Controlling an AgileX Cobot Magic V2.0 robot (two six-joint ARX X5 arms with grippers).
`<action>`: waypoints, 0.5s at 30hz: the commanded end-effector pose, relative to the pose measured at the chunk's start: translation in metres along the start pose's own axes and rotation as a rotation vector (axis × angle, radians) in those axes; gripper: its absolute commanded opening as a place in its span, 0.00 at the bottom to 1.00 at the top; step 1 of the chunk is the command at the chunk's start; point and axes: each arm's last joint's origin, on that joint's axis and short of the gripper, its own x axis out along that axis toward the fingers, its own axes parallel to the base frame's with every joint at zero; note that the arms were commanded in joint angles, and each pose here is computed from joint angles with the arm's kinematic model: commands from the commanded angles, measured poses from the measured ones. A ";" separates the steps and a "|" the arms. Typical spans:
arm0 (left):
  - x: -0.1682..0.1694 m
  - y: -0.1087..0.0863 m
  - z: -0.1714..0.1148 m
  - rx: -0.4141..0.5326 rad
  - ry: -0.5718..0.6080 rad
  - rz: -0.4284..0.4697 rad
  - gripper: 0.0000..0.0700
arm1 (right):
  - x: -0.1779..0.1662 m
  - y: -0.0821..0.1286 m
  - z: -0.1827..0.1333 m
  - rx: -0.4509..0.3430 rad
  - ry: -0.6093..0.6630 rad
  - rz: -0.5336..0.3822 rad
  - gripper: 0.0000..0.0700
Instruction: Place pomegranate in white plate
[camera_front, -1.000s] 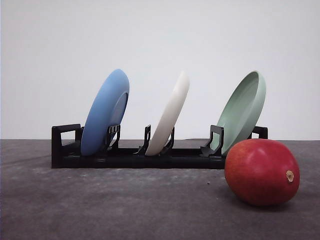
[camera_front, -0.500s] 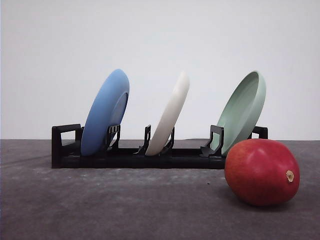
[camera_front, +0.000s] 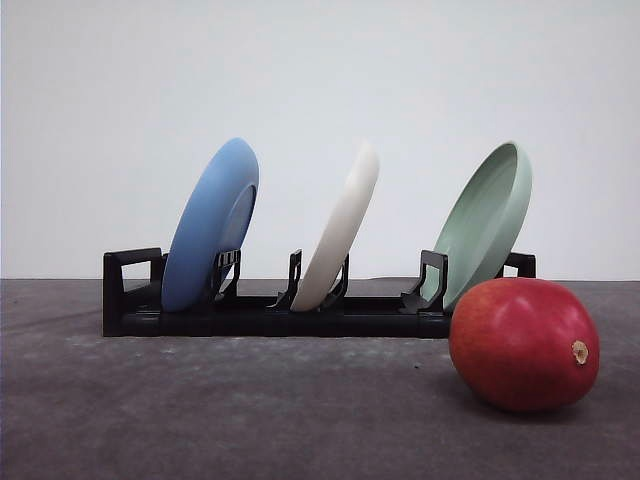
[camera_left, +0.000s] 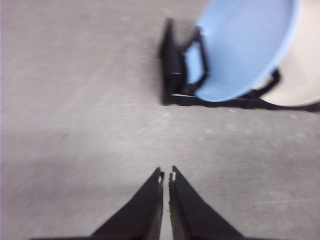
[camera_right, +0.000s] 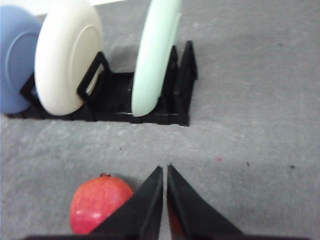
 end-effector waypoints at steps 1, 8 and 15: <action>0.000 -0.005 0.008 0.053 -0.038 -0.034 0.00 | -0.002 0.005 0.006 -0.064 -0.026 0.020 0.01; 0.012 -0.023 0.019 0.274 -0.029 -0.154 0.00 | -0.001 0.015 0.003 -0.141 -0.002 0.104 0.01; 0.018 -0.032 0.026 0.310 -0.026 -0.200 0.07 | -0.001 0.016 0.003 -0.147 0.001 0.115 0.02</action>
